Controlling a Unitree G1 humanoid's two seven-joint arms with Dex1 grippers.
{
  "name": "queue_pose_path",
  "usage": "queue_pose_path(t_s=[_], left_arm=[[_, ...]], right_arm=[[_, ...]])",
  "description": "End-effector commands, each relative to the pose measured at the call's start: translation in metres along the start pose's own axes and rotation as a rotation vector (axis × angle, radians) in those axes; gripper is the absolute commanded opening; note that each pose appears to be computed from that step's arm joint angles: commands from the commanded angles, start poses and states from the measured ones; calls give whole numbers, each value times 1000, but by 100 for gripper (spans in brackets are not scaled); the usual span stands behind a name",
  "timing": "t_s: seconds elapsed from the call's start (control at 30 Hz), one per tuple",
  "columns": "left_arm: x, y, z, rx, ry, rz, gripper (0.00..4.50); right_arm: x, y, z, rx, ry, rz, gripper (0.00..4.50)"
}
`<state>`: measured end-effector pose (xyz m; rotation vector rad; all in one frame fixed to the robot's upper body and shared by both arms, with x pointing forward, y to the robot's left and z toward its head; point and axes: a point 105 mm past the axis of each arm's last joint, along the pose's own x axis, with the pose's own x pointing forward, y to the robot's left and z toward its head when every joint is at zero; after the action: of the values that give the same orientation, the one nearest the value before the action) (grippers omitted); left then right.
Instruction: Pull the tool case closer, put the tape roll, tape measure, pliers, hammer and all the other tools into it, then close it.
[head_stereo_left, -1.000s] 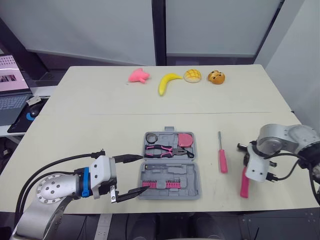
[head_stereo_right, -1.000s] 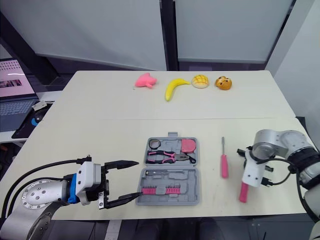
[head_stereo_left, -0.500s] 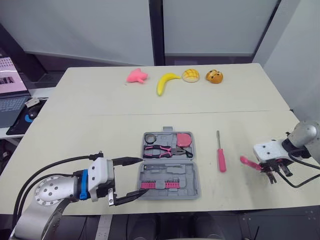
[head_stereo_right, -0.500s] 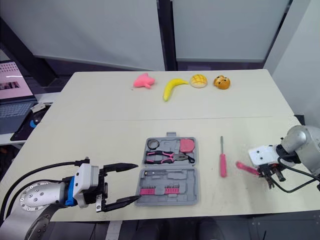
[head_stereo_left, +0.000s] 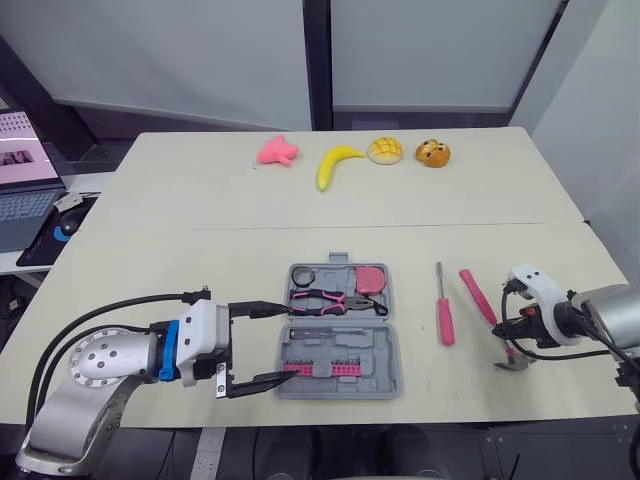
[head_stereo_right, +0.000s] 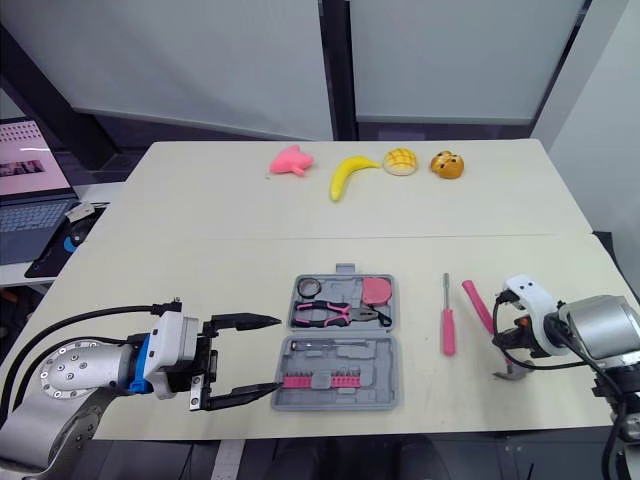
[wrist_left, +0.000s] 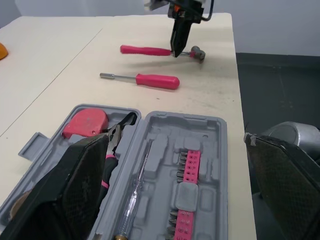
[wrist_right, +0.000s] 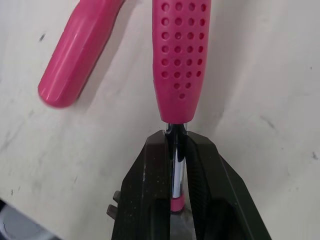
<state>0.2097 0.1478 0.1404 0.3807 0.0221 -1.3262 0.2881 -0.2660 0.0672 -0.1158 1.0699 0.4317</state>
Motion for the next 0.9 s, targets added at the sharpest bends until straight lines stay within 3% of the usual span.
queue_pose_path(t_s=[0.03, 0.27, 0.33, 0.6, 0.77, 0.9], left_arm=[[3, -2, 11, 20, -26, -34, 450], [5, -2, 14, 21, -29, -36, 450], [4, -2, 14, 21, -28, -27, 450], [-1, 1, 14, -9, -31, 24, 450], [-6, 2, 11, -27, -30, 50, 450], [-11, 4, 8, -38, -19, 61, 450]], right_arm=[[-1, -13, 18, 66, -84, -103, 22], [9, -13, 24, 107, -119, -123, 22], [6, -14, 30, 95, -160, -134, 95], [-18, -3, 32, -135, -357, -146, 268], [-12, -2, 19, -256, -457, -224, 268], [0, 3, 7, -233, -486, -240, 268]])
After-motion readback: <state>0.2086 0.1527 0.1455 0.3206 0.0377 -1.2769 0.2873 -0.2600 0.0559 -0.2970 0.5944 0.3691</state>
